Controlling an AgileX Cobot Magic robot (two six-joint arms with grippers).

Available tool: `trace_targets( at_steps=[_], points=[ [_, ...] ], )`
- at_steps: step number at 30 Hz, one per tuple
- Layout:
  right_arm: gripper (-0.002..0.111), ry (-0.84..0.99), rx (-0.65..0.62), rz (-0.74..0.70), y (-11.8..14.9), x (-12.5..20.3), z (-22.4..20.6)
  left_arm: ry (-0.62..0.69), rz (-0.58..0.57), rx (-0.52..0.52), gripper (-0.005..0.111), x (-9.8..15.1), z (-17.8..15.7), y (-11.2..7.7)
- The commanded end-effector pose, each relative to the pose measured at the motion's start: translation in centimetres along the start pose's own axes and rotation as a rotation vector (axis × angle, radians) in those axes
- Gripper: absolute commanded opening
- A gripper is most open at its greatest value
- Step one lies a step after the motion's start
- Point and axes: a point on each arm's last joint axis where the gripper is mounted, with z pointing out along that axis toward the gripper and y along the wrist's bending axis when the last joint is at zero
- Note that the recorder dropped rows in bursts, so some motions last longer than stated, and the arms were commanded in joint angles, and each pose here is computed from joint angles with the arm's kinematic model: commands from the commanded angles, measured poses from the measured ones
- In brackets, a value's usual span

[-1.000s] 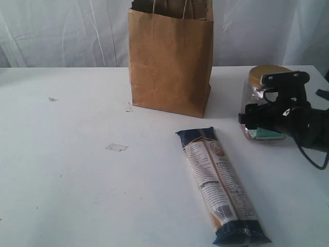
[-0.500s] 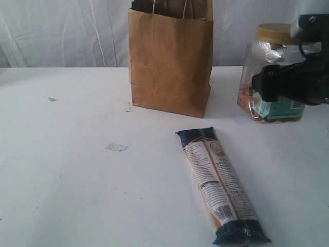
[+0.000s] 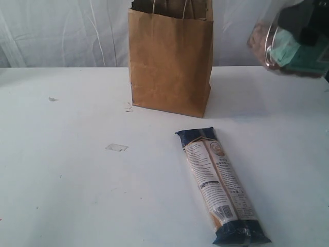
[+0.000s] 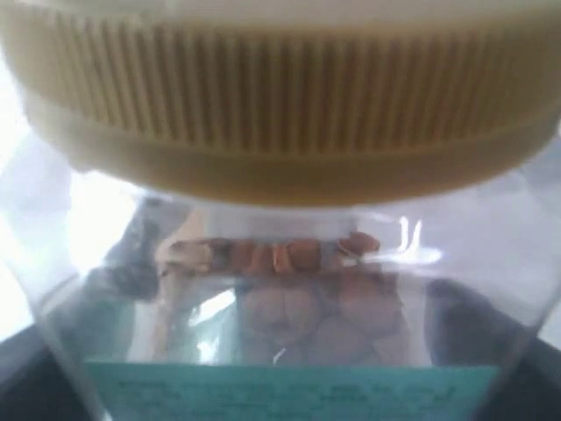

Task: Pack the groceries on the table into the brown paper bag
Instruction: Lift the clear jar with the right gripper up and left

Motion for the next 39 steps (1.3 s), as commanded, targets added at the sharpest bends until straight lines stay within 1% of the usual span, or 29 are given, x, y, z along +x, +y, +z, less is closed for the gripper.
trace_targets(
  at_steps=[1, 4, 6, 7, 8, 9, 10, 12, 13, 15, 18, 20, 21, 23, 25, 30, 32, 35, 39],
  points=[
    [0.000, -0.273, 0.042, 0.010, -0.3, -2.8, -0.7, -0.005, -0.003, 0.007, 0.000, 0.1, -0.1, 0.0],
    [0.000, -0.426, 0.071, 0.031, -0.7, -4.0, -0.8, -0.005, -0.003, 0.007, 0.000, 0.1, -0.1, 0.0],
    [0.000, -0.456, 0.073, 0.083, -0.8, -4.3, -0.2, -0.005, -0.003, 0.007, 0.000, 0.1, -0.1, 0.0],
    [0.000, -0.443, 0.071, 0.104, -0.9, -4.3, 0.3, -0.005, -0.003, 0.007, 0.000, 0.1, -0.1, 0.0],
    [0.000, -0.356, 0.059, 0.116, -0.7, -4.3, 1.9, -0.005, -0.003, 0.007, 0.000, 0.1, -0.1, 0.0],
    [0.000, -0.309, 0.049, 0.105, -0.5, -4.6, 2.5, -0.005, -0.003, 0.007, 0.000, 0.1, -0.1, 0.0],
    [0.000, -0.155, 0.027, 0.021, 0.1, -4.9, 4.2, -0.005, -0.003, 0.007, 0.000, 0.1, -0.1, 0.0],
    [0.000, -0.054, -0.003, -0.074, 0.8, -6.1, 5.5, -0.005, -0.003, 0.007, 0.000, 0.1, -0.1, 0.0],
    [0.000, -0.062, -0.009, -0.094, 1.0, -6.8, 5.6, -0.005, -0.003, 0.007, 0.000, 0.1, -0.1, 0.0],
    [0.000, -0.130, -0.027, -0.136, 1.8, -9.3, 4.7, -0.005, -0.003, 0.007, 0.000, 0.1, -0.1, 0.0],
    [0.000, -0.138, -0.059, -0.151, 2.7, -11.7, 4.3, -0.005, -0.003, 0.007, 0.000, 0.1, -0.1, 0.0],
    [0.000, -0.084, -0.077, -0.169, 3.0, -12.8, 5.5, -0.005, -0.003, 0.007, 0.000, 0.1, -0.1, 0.0],
    [0.000, -0.024, -0.077, -0.171, 2.7, -13.1, 6.5, -0.005, -0.003, 0.007, 0.000, 0.1, -0.1, 0.0],
    [0.000, 0.119, -0.077, -0.169, 1.7, -12.9, 8.9, -0.005, -0.003, 0.007, 0.000, 0.1, -0.1, 0.0],
    [0.000, 0.168, -0.080, -0.200, 1.2, -12.7, 10.2, -0.005, -0.003, 0.007, 0.000, 0.1, -0.1, 0.0],
    [0.000, 0.167, -0.091, -0.406, 0.8, -12.3, 12.0, -0.005, -0.003, 0.007, 0.000, 0.1, -0.1, 0.0],
    [0.000, 0.158, -0.091, -0.463, 0.6, -12.0, 12.9, -0.005, -0.003, 0.007, 0.000, 0.1, -0.1, 0.0],
    [0.000, 0.120, -0.072, -0.464, 0.2, -11.9, 14.1, -0.005, -0.003, 0.007, 0.000, 0.1, -0.1, 0.0],
    [0.000, 0.020, -0.074, -0.374, 0.3, -11.9, 15.9, -0.005, 0.000, 0.007, 0.000, 0.1, -0.1, 0.0]
  ],
)
